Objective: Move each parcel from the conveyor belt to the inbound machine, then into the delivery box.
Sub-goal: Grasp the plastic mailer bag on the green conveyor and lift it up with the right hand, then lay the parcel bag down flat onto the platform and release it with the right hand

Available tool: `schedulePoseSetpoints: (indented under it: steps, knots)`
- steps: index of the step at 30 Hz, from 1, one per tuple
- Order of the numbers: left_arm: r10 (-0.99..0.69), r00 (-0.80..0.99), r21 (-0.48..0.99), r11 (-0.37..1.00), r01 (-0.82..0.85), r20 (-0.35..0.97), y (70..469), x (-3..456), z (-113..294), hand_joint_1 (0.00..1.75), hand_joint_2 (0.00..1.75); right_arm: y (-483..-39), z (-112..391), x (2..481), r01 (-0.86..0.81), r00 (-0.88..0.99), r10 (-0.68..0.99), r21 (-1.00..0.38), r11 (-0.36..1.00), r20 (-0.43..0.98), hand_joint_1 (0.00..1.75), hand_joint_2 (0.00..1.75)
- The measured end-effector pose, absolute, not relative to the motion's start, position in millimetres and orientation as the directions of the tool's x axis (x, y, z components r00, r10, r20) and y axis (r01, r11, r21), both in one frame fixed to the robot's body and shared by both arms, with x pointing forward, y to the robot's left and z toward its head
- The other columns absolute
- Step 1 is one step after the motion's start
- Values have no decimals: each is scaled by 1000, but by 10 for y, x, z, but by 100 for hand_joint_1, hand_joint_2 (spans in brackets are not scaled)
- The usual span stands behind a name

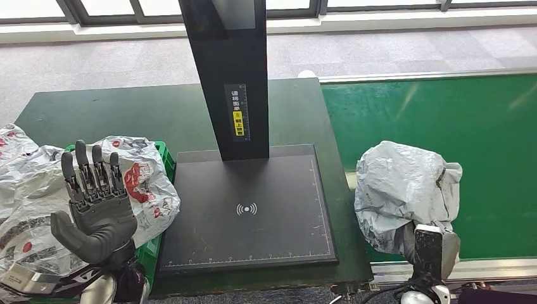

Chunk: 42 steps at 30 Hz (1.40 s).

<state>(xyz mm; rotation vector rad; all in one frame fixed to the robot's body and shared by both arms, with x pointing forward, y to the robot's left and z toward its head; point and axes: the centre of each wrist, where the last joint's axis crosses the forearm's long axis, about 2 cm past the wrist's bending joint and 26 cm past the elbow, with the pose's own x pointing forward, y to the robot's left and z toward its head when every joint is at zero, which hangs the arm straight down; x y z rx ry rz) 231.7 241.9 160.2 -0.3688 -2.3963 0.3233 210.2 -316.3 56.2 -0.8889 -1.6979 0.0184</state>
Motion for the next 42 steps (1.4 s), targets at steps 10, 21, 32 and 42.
schedulePoseSetpoints:
  steps: [10,21,32,42]
  knots:
    - [349,-728,-332,927,175,590,2431,2313,1597,0,0,-3237,784,2039,607,-208,559,-342,717,803,175,175]
    - [393,-707,-334,914,230,588,2415,2327,1546,0,0,-2351,1304,2167,258,-596,381,-281,925,707,175,175]
    - [425,-661,-364,901,237,619,2364,2360,1388,0,0,-1423,1168,2251,-152,-671,191,-386,910,717,175,175]
    - [440,-640,-374,894,246,630,2336,2392,1325,0,0,-1268,832,2233,-296,-555,195,-412,862,809,28,175]
